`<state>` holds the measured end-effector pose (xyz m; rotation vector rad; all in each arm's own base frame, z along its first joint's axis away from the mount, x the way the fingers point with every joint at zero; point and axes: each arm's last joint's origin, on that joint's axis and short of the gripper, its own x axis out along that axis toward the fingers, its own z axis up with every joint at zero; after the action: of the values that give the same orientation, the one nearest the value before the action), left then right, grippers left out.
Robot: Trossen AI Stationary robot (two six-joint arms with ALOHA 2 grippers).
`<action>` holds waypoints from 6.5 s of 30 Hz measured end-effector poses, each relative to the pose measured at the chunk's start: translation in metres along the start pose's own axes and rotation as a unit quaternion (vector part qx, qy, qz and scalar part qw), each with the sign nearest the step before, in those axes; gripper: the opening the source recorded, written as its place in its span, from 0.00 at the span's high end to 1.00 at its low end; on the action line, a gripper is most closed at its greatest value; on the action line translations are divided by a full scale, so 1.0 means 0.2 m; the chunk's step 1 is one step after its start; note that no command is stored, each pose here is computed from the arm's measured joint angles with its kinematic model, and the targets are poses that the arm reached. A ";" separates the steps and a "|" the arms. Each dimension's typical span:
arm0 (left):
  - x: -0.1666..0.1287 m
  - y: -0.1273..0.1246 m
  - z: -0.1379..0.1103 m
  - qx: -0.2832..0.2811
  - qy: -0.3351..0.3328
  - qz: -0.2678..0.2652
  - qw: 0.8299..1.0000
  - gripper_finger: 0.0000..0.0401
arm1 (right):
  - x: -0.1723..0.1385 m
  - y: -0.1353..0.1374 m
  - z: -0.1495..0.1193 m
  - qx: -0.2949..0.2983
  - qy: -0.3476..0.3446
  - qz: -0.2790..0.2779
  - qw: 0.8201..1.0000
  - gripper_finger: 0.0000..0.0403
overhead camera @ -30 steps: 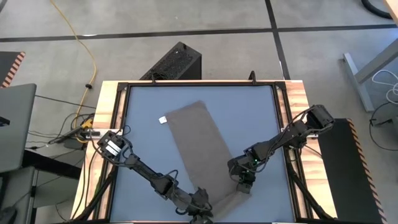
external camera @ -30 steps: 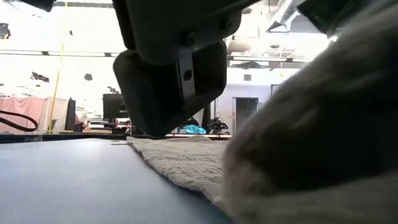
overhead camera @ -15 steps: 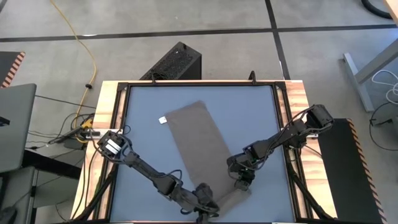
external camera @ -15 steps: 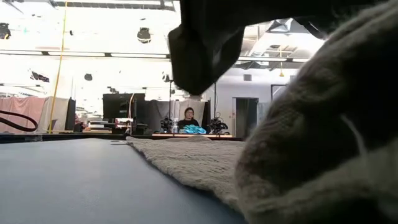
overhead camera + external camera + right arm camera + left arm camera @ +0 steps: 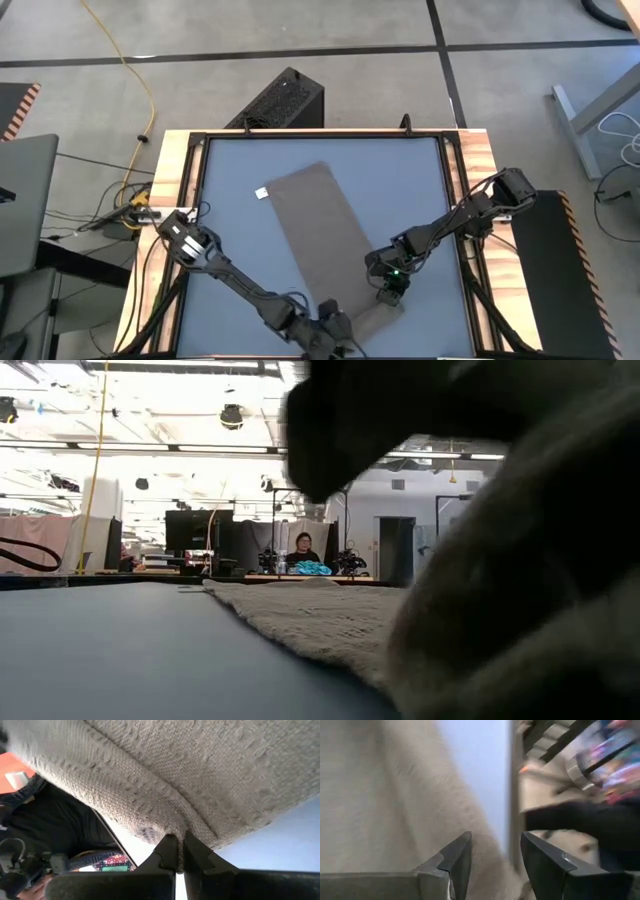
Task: Roll towel into tight, uniform cylinder
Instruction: Roll the gray towel
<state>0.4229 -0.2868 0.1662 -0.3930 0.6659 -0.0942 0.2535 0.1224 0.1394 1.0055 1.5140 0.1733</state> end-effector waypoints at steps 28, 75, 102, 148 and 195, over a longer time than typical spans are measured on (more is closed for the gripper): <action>0.04 -0.05 -0.03 0.016 0.054 0.100 0.993 0.77 | 0.00 0.00 0.00 -0.012 0.001 -0.001 1.000 0.90; 0.10 0.02 -0.02 -0.021 0.066 0.016 0.997 1.00 | -0.62 -0.34 0.85 -0.205 -0.348 -0.209 0.891 0.96; -0.04 0.12 0.11 0.051 0.142 0.005 0.989 1.00 | -0.99 -0.61 0.21 -0.074 -0.498 -0.139 0.853 0.95; -0.19 0.71 -0.11 0.053 0.020 -0.102 0.993 1.00 | -0.28 0.05 -0.17 -0.330 -0.227 -0.101 0.911 0.56; -0.20 0.66 -0.04 0.025 -0.048 -0.151 0.987 1.00 | -0.21 0.10 -0.33 -0.363 -0.192 -0.058 0.910 0.77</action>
<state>0.3812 -0.1587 0.1340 -0.4460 0.5039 -0.3762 0.2009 0.1347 0.1996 0.3184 1.0088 0.3954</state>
